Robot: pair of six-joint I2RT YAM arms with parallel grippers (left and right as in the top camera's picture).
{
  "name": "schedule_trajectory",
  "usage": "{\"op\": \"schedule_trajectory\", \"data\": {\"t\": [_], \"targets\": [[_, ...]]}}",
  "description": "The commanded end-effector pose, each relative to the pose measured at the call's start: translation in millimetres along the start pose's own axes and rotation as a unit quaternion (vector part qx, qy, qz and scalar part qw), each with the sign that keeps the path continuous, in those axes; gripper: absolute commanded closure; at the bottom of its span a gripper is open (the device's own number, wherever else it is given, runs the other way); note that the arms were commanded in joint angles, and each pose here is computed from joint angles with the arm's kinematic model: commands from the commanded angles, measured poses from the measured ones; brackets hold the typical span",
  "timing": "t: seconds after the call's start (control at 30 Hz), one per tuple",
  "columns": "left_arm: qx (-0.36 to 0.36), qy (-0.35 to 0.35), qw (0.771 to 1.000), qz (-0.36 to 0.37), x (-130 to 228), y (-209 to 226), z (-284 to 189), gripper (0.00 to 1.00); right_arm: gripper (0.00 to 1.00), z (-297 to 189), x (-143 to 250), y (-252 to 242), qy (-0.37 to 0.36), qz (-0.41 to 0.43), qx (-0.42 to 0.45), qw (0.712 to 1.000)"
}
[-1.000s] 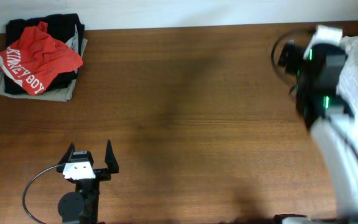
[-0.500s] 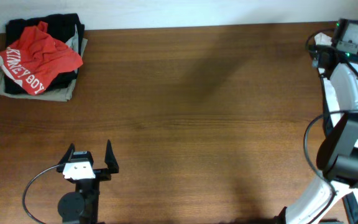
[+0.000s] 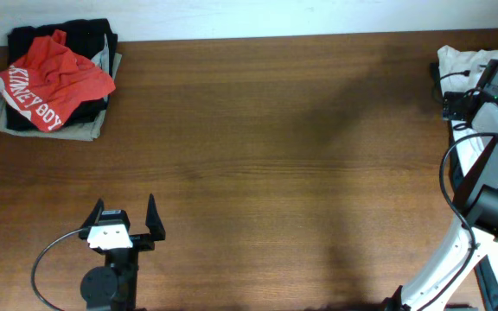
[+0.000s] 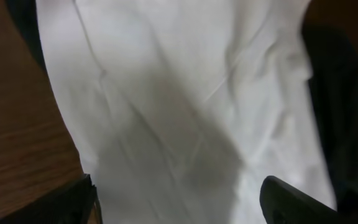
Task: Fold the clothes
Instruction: 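Reach the right gripper to the white T-shirt at the right edge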
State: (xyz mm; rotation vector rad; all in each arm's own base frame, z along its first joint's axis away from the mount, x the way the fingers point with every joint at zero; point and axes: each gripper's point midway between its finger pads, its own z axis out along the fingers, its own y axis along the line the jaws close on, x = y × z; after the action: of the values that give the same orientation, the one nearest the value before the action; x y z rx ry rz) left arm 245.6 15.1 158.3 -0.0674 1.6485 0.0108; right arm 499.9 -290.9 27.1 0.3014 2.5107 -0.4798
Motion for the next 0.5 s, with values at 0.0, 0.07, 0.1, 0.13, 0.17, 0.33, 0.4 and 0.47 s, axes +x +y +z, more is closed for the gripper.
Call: {"op": "schedule_trajectory", "data": {"t": [0.0,0.07,0.1,0.13,0.17,0.33,0.4,0.47], "targets": [[-0.002,0.001,1.000,0.001,2.5,0.3,0.2,0.01,0.20,7.6,-3.6,1.4,-0.009,0.001,-0.013,1.000],[-0.002,0.001,1.000,0.001,2.5,0.3,0.2,0.01,0.43,7.6,-4.6,0.5,-0.011,0.002,-0.012,1.000],[-0.002,0.001,1.000,0.001,2.5,0.3,0.2,0.01,0.48,7.6,-4.7,0.5,-0.011,0.002,-0.012,1.000],[-0.002,0.001,1.000,0.001,2.5,0.3,0.2,0.01,0.48,7.7,-4.7,0.4,-0.011,0.004,-0.011,1.000],[-0.002,0.001,1.000,0.001,2.5,0.3,0.2,0.01,0.47,7.7,-4.6,0.5,-0.011,0.009,-0.011,1.000],[-0.002,0.001,1.000,0.001,2.5,0.3,0.2,0.01,0.41,6.6,-8.0,-0.6,-0.015,0.038,-0.011,0.999],[-0.002,0.001,1.000,0.001,2.5,0.3,0.2,0.01,0.32,3.8,-12.3,-2.2,-0.018,0.039,-0.010,0.999],[-0.002,0.001,1.000,0.001,2.5,0.3,0.2,0.01,0.27,-0.2,-17.8,-4.3,-0.018,0.044,-0.011,0.999]]}}
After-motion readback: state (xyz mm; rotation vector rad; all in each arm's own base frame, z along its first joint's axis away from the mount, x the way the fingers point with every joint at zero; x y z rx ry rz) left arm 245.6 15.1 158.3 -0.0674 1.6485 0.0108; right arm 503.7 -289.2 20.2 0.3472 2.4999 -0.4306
